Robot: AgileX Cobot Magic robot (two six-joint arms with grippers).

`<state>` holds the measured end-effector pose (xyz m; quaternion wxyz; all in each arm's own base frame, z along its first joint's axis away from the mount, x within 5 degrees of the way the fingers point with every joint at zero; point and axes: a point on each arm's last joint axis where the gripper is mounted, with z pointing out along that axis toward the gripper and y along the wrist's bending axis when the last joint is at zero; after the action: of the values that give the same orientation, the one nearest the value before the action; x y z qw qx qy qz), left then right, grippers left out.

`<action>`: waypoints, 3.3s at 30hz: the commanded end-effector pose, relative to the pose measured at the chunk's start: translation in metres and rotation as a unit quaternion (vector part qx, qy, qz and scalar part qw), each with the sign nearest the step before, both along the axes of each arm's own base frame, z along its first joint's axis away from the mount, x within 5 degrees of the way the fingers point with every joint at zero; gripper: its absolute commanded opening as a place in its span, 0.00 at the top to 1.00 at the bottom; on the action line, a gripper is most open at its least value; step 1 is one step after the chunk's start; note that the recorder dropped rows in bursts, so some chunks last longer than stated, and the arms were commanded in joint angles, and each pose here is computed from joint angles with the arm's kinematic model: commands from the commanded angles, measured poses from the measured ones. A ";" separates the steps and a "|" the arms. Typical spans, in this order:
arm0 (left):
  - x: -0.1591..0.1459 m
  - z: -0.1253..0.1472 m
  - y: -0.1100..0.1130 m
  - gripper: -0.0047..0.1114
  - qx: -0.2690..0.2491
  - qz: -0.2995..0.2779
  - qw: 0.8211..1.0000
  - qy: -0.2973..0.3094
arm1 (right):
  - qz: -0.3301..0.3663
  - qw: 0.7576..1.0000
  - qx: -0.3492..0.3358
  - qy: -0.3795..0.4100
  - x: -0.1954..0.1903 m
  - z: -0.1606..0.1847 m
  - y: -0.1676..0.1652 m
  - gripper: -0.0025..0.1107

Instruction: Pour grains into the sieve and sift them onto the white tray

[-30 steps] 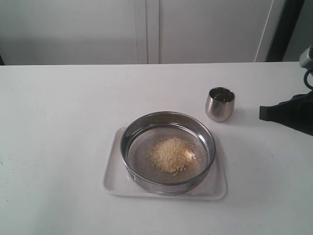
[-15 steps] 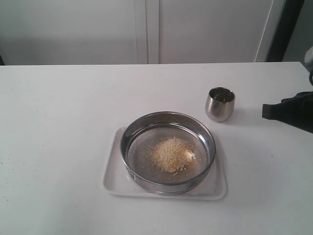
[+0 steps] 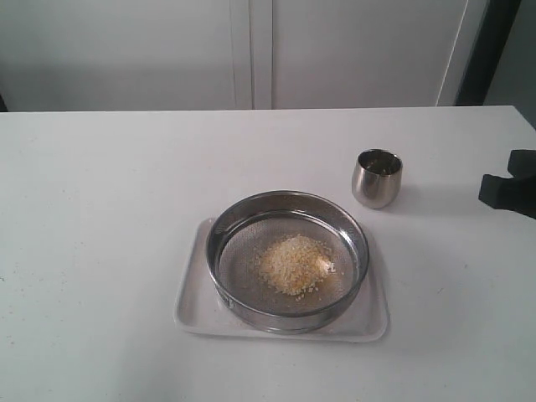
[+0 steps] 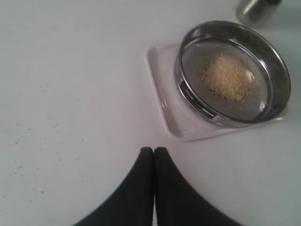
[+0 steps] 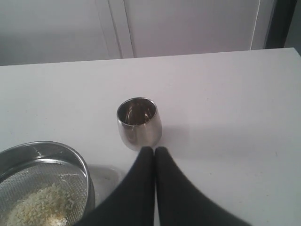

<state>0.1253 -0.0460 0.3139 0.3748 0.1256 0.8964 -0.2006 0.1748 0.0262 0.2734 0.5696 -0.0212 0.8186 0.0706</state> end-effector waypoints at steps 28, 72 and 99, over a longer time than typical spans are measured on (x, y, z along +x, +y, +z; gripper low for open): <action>0.095 -0.011 -0.089 0.96 0.101 -0.155 0.972 0.142 | 0.003 1.000 -0.007 -0.001 -0.001 0.000 0.000 0.98; 0.203 -0.112 -0.194 0.53 0.149 -0.069 0.963 0.213 | 0.003 1.000 -0.007 -0.001 -0.001 0.000 0.000 0.98; 0.204 -0.135 -0.201 0.57 0.169 -0.056 0.957 0.229 | 0.003 1.000 -0.007 -0.001 -0.001 0.000 0.000 0.98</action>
<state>0.3322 -0.2424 0.1800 0.1274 0.1884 0.9697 -0.0893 0.1746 0.0262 0.2729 0.5675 -0.0259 0.8202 0.0669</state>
